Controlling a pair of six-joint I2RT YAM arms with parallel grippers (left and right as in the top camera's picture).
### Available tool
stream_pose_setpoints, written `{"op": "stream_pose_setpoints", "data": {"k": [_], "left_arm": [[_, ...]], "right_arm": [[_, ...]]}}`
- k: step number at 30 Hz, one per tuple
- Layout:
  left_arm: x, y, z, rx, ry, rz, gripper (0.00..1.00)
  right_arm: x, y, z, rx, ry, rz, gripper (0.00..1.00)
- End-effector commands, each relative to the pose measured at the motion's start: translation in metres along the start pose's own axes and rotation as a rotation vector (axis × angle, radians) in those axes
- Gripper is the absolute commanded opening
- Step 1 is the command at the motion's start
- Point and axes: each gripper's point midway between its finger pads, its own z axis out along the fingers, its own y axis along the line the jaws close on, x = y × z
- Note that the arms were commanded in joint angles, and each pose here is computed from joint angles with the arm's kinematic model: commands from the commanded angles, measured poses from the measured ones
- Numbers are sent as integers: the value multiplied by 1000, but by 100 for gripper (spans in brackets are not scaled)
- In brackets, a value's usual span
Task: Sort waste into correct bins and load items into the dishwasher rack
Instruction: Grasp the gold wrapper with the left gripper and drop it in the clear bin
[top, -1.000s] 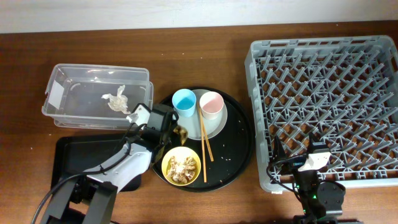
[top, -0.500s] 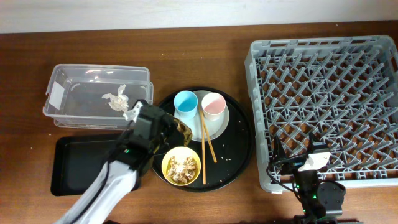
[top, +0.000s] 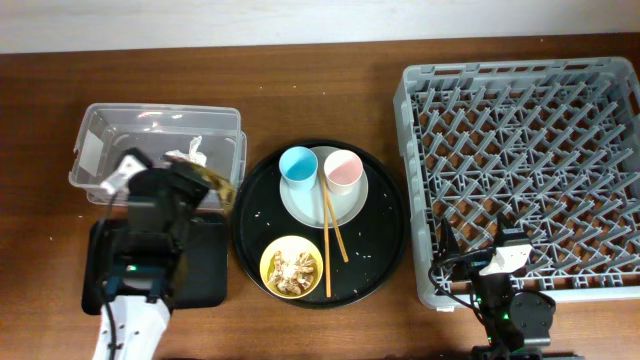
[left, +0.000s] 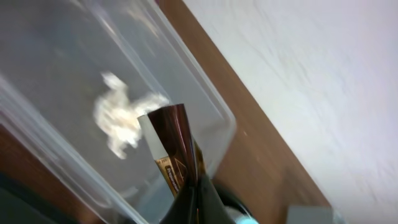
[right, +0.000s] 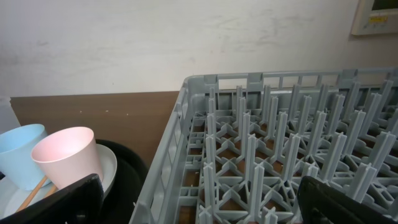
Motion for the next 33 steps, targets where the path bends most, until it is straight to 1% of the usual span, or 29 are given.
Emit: {"op": "stream_pose_setpoints", "data": {"k": [1,4,9,12,17,19,21,27,33], "left_arm": [[-34,19,-2,-48,-62,26,1],[-40,38,8,-107,-64,4,1],[-20,64,35,-205,11,6,1],[-13,72,45,-232,36,8,1],[-13,75,51,-237,30,9,1],[-25,76,51,-252,-28,12,1],[-34,71,52,-239,-70,11,1],[-47,57,55,-177,-126,4,1],[-54,50,84,-121,-177,-2,1]], "right_arm": [[3,1,0,-6,6,5,98],[3,1,0,-6,6,5,98],[3,1,0,-6,7,5,98],[3,1,0,-6,6,5,98],[3,1,0,-6,7,5,98],[3,1,0,-6,7,5,98],[3,1,0,-6,7,5,98],[3,1,0,-6,6,5,98],[3,1,0,-6,7,5,98]]}}
